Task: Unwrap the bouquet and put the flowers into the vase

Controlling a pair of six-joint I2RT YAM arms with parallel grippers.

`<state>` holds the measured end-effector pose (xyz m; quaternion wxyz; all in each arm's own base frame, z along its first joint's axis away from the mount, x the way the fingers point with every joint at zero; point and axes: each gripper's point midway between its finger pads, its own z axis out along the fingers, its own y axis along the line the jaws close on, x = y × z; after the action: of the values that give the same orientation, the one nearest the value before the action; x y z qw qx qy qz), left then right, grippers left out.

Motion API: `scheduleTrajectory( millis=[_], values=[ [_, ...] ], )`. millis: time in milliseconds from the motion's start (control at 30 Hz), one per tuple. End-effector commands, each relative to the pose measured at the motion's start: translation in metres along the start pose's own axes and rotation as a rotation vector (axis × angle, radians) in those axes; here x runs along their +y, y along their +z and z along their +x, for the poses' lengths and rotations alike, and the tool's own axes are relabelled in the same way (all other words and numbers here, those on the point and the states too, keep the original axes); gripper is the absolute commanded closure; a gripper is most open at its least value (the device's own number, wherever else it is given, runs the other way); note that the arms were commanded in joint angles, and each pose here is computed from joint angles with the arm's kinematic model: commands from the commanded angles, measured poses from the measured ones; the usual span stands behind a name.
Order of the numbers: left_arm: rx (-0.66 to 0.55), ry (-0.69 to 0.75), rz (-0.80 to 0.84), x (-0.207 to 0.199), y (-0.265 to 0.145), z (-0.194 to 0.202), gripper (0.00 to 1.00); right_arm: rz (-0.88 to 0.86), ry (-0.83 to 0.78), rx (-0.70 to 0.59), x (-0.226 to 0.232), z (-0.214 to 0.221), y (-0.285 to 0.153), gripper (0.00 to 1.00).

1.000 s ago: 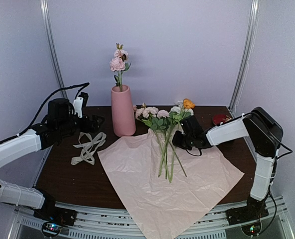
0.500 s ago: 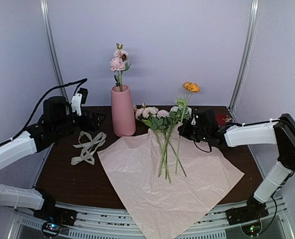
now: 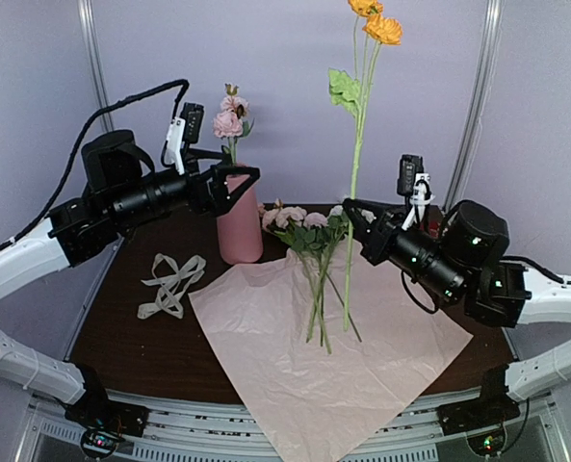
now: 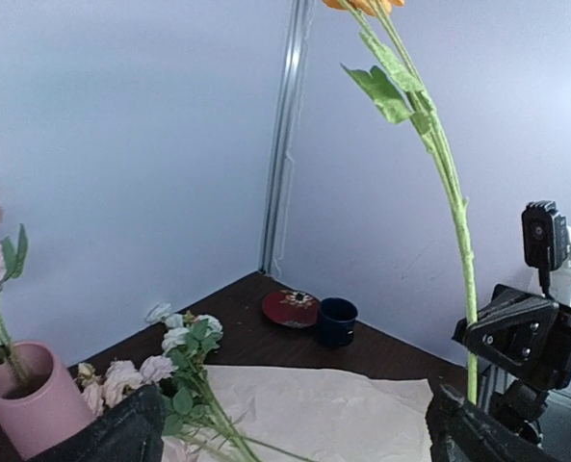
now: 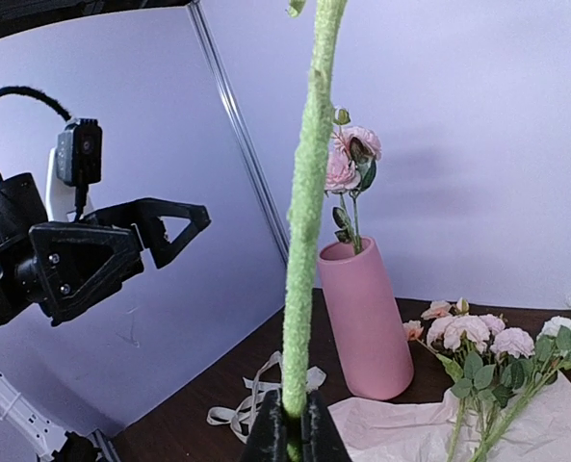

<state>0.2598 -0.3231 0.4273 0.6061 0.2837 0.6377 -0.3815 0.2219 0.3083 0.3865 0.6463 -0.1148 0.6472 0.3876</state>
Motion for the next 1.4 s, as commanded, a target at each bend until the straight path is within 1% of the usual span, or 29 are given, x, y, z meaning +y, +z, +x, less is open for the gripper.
scheduleTrajectory(
  millis=[0,200,400,700,800,933,1000,1233,1367],
  values=[
    [-0.129,-0.005,0.241,-0.048,0.009,-0.038,0.02,0.067,-0.144,-0.040,0.011,0.009,-0.008,1.00],
    [-0.129,-0.113,0.352,-0.063,0.028,-0.033,0.04,0.079,-0.291,-0.046,0.044,0.035,-0.010,1.00],
    [-0.123,-0.133,0.416,-0.073,0.034,-0.037,0.04,0.091,-0.396,-0.048,0.055,0.049,-0.013,1.00],
    [-0.105,-0.130,0.501,-0.085,0.026,-0.027,0.03,0.103,-0.387,-0.063,0.052,0.050,-0.016,1.00],
    [-0.100,-0.133,0.547,-0.091,0.022,-0.023,0.02,0.104,-0.395,-0.057,0.052,0.052,-0.015,1.00],
    [-0.085,-0.153,0.655,-0.106,0.017,-0.020,0.02,0.073,-0.406,-0.045,0.059,0.056,-0.013,1.00],
    [-0.082,-0.161,0.671,-0.107,0.018,-0.018,0.03,0.063,-0.412,-0.043,0.063,0.058,-0.011,1.00],
    [-0.101,-0.160,0.689,-0.109,0.017,-0.021,0.16,0.047,-0.421,-0.029,0.067,0.067,-0.009,1.00],
    [-0.092,-0.168,0.691,-0.109,0.019,-0.018,0.27,0.048,-0.417,-0.027,0.068,0.070,-0.010,1.00]
  ],
)
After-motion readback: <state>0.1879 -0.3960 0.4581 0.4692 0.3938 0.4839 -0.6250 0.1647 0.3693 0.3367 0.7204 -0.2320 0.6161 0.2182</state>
